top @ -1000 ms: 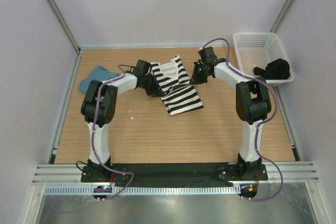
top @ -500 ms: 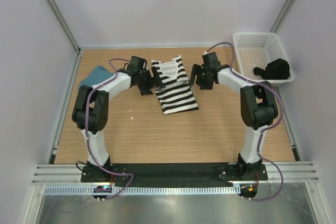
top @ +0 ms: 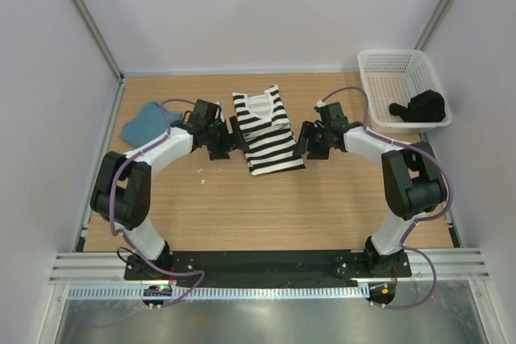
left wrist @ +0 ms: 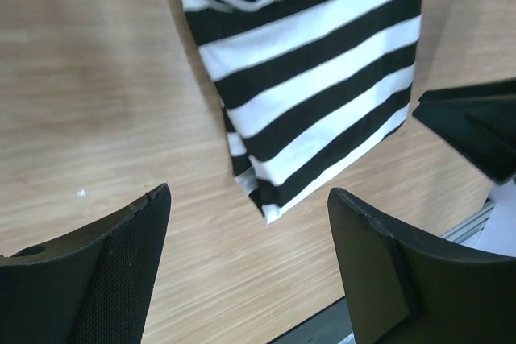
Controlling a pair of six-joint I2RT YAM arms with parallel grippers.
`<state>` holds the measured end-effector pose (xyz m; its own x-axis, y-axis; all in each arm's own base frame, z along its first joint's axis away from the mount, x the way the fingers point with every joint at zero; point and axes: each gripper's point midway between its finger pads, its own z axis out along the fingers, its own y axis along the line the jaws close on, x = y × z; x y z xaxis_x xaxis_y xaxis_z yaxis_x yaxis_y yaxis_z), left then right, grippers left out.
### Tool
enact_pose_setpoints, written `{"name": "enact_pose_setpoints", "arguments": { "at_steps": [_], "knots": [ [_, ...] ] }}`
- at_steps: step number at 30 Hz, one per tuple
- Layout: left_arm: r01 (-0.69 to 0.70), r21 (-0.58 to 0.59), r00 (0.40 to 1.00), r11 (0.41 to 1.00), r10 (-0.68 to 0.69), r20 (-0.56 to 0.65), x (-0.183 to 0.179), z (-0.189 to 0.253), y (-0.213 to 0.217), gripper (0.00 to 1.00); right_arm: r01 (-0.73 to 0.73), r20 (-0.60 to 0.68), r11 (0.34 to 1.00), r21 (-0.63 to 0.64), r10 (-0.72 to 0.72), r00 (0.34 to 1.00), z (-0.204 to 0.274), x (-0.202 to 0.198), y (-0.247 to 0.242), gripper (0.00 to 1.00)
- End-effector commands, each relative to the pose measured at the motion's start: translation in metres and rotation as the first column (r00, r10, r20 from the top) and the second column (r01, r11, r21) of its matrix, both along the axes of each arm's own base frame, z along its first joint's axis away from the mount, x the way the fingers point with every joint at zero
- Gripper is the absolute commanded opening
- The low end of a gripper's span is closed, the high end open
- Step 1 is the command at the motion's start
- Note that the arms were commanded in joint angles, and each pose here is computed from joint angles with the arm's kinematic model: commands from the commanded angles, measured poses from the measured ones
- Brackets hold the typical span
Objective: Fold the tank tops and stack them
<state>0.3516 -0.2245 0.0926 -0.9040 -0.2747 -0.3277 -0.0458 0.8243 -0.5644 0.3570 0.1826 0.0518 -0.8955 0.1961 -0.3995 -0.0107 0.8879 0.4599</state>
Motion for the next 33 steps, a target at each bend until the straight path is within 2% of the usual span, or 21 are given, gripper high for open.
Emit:
{"name": "enact_pose_setpoints", "arguments": {
  "at_steps": [1,6,8,14,16,17,20,26,33],
  "knots": [
    [0.058,-0.012,0.996,0.998,-0.057,0.072,-0.012,0.013,-0.008,0.79,-0.028,0.038,0.999,0.03,0.026,0.999,0.009,0.002,0.006,0.6],
    [0.1,-0.011,0.991,0.995,-0.099,0.089,-0.028,0.011,-0.017,0.78,-0.046,-0.009,0.999,0.017,0.046,0.999,-0.01,-0.012,0.007,0.49],
    [0.116,-0.011,0.989,0.993,-0.114,0.089,-0.032,0.009,-0.022,0.77,-0.053,-0.022,0.999,0.012,0.053,0.998,-0.014,-0.016,0.008,0.42],
    [0.139,-0.008,0.987,0.99,-0.138,0.08,-0.038,-0.004,-0.029,0.77,-0.061,-0.052,0.998,-0.025,0.06,0.997,-0.027,-0.027,0.007,0.4],
    [0.145,-0.006,0.987,0.989,-0.144,0.076,-0.039,-0.007,-0.031,0.74,-0.071,-0.064,0.997,-0.031,0.069,0.996,-0.031,-0.034,0.008,0.34],
    [0.15,-0.007,0.986,0.989,-0.149,0.078,-0.039,-0.006,-0.032,0.71,-0.079,-0.072,0.996,-0.034,0.076,0.995,-0.032,-0.038,0.009,0.25],
    [0.164,-0.003,0.984,0.986,-0.163,0.078,-0.043,-0.008,-0.034,0.58,-0.097,-0.071,0.994,-0.051,0.093,0.993,-0.032,-0.055,0.01,0.14],
    [0.166,0.023,0.984,0.986,-0.167,0.064,-0.057,-0.017,-0.029,0.51,-0.11,-0.077,0.991,-0.07,0.105,0.992,-0.032,-0.089,0.014,0.11],
    [0.173,0.03,0.985,0.984,-0.174,0.016,-0.066,-0.036,-0.032,0.44,-0.114,-0.076,0.991,-0.073,0.109,0.991,-0.033,-0.096,0.02,0.09]
  ]
}}
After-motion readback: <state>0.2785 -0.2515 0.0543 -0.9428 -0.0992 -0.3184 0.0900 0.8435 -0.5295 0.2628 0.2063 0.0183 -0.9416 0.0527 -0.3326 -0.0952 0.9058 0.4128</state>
